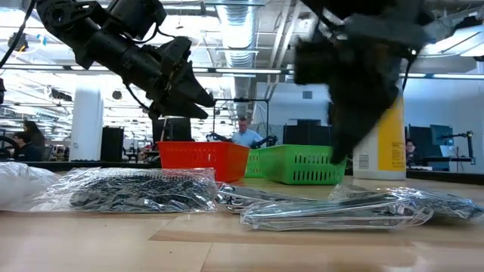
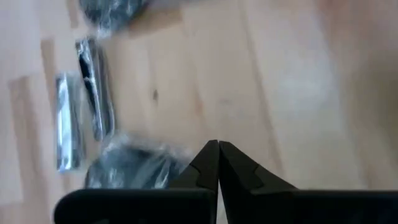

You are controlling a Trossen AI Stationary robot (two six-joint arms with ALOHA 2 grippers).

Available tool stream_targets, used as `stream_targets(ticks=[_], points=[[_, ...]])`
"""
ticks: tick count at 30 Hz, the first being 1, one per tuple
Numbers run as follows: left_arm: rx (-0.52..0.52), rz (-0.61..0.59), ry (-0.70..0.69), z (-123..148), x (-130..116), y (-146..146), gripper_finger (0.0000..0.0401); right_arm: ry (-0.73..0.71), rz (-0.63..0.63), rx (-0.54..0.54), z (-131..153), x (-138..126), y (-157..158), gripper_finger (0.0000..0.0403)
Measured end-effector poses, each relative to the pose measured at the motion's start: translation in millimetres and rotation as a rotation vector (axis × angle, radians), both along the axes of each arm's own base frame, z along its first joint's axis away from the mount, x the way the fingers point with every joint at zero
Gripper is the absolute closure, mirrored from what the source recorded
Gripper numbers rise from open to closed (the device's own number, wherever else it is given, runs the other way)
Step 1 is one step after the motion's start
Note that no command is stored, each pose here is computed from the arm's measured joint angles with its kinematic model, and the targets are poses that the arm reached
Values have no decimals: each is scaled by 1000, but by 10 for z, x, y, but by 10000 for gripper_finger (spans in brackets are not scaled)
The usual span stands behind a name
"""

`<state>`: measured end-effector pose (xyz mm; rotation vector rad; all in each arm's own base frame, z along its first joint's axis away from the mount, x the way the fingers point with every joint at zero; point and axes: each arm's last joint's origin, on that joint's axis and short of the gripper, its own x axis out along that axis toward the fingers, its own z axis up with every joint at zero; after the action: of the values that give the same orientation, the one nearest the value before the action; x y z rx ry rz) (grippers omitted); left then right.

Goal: Pick & Place Travel size toiletries
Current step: Put the black hairbrush into the top red bin

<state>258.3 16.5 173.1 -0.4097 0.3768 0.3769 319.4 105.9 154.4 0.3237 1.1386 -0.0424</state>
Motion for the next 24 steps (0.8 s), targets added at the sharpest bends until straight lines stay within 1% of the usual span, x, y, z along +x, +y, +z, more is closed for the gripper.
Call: stream_targets(ticks=[3, 5, 10, 13, 15, 18, 24], points=[[0, 0, -1, 1, 0, 0, 220, 15, 21, -32, 59, 27, 15, 402], [-5, -9, -2, 1, 1, -2, 220, -21, 29, -18, 118, 70, 44, 402], [-25, -53, -7, 3, 6, -17, 220, -2, 65, 2, 106, 29, 124, 402], [-27, -55, -8, 4, 7, -16, 220, 2, 95, 24, 112, 3, 196, 391], [-27, -55, -10, 5, 7, -16, 220, 8, 119, 43, 112, -16, 245, 374], [-26, -55, -11, 6, 7, -17, 220, 10, 146, 45, 112, -51, 325, 337], [-26, -55, -15, 9, 9, -17, 220, 5, 202, 38, 113, -109, 455, 240]])
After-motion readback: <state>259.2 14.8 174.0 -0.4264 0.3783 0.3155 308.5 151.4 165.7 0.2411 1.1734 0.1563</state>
